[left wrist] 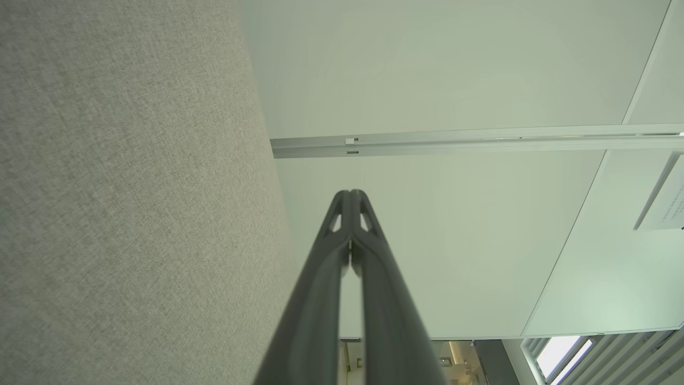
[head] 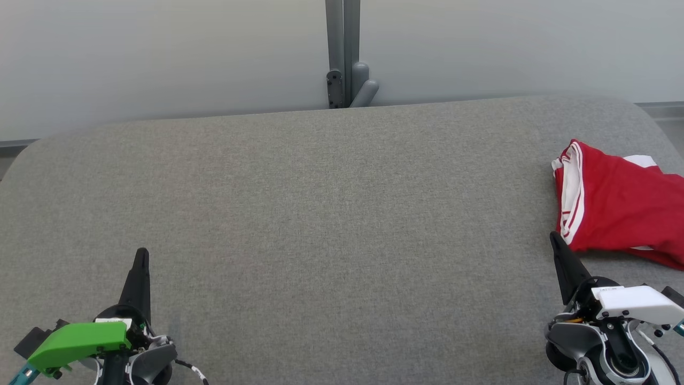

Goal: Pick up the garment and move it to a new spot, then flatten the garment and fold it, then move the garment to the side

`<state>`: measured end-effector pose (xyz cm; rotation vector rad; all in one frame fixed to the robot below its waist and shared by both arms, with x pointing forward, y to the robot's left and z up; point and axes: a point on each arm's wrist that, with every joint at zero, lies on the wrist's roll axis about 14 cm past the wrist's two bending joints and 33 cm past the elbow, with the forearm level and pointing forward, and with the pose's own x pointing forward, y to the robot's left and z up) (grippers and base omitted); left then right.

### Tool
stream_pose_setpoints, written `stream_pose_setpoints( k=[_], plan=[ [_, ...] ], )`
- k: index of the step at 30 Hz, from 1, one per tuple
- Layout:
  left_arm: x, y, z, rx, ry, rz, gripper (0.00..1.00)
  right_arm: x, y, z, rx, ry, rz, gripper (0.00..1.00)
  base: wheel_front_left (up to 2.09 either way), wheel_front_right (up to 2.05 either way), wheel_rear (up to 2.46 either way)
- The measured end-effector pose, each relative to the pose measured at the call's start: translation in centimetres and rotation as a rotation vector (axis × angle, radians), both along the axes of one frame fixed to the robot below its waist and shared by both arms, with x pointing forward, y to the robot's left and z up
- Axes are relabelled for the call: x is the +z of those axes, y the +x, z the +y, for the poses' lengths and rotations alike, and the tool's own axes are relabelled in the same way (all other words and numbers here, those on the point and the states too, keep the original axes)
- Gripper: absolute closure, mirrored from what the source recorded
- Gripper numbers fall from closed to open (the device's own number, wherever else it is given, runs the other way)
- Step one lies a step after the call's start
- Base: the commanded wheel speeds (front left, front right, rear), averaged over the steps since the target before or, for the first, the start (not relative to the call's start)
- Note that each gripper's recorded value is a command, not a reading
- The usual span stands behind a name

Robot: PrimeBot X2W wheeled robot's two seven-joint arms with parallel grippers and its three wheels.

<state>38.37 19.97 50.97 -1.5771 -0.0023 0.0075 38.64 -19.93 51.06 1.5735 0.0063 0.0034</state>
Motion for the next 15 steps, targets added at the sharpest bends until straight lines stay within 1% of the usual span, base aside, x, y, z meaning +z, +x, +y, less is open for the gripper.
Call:
stream_pose_setpoints(
  k=[15],
  plan=[
    [0.00, 0.00, 0.00, 0.000, 0.000, 0.000, 1.00, 0.01, 0.00, 0.00, 0.000, 0.000, 0.000, 1.00, 0.00, 0.00, 0.00]
  ],
)
